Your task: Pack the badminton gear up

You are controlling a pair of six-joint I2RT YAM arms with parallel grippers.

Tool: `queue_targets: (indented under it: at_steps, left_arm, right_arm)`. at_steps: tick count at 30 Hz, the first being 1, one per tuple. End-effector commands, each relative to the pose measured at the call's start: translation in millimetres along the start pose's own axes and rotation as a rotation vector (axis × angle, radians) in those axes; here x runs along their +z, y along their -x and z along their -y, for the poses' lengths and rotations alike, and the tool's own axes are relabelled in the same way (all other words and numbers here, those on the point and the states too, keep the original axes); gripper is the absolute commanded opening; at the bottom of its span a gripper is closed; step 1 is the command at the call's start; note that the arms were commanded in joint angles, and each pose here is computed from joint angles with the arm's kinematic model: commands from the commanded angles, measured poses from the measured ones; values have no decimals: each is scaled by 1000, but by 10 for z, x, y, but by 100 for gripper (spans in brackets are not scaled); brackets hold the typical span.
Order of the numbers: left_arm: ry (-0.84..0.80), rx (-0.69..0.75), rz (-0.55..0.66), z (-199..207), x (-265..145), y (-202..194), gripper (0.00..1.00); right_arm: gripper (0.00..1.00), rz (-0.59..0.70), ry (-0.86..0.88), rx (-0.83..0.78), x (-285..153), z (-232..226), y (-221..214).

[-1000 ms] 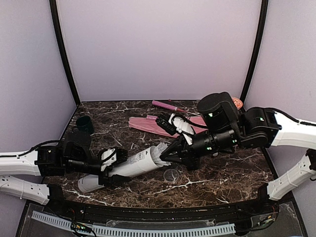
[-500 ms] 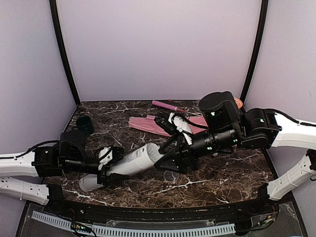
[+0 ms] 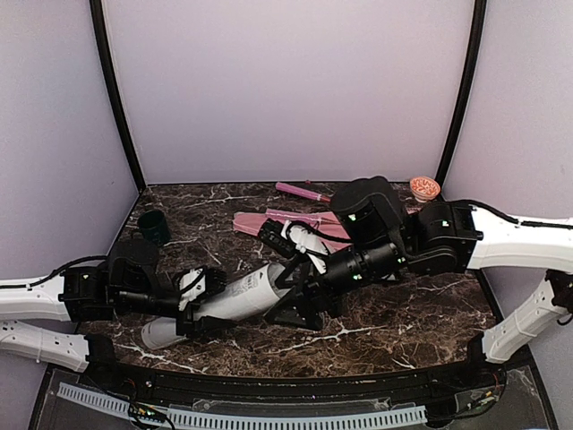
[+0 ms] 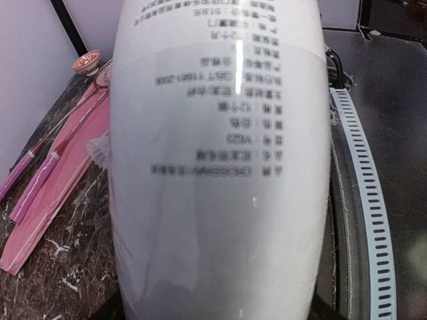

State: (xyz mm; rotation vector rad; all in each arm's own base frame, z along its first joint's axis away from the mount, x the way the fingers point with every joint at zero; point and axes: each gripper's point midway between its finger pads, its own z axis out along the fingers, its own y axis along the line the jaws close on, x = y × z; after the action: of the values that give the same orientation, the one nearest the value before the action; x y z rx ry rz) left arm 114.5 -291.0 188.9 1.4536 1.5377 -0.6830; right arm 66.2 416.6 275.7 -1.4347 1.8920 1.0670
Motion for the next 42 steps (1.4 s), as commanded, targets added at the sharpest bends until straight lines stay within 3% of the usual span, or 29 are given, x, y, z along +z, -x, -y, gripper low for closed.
queue_targets:
  at_steps: [1, 7, 14, 18, 25, 29, 34, 38, 42]
  left_arm:
    - [0, 12, 66, 4, -24, 151, 48]
    - [12, 15, 68, -16, -38, 158, 48]
    - [38, 10, 40, -61, -43, 106, 48]
    - [38, 3, 11, -58, -30, 47, 48]
    - [35, 2, -6, -55, 6, 0, 48]
    - [33, 3, -7, -52, 17, -8, 48]
    - [29, 2, -4, -47, 20, 0, 48]
    - [30, 1, -3, -49, 17, 9, 48]
    - [23, -2, -1, -36, 21, 5, 48]
  right_arm:
    - [82, -16, 24, -14, 108, -48, 22]
    - [83, -46, 89, -5, 323, -91, -57]
    - [85, 18, 191, -27, 274, -269, 61]
    - [84, 52, 124, -6, 30, -83, 74]
    - [83, 222, 29, 52, -721, 80, 313]
    - [80, 307, -195, 184, -1168, 633, 331]
    - [77, 279, -557, 451, -1593, 1639, -143]
    - [71, 109, -848, 507, -1733, 2191, -649]
    - [67, -84, -991, 518, -1701, 2522, -1043]
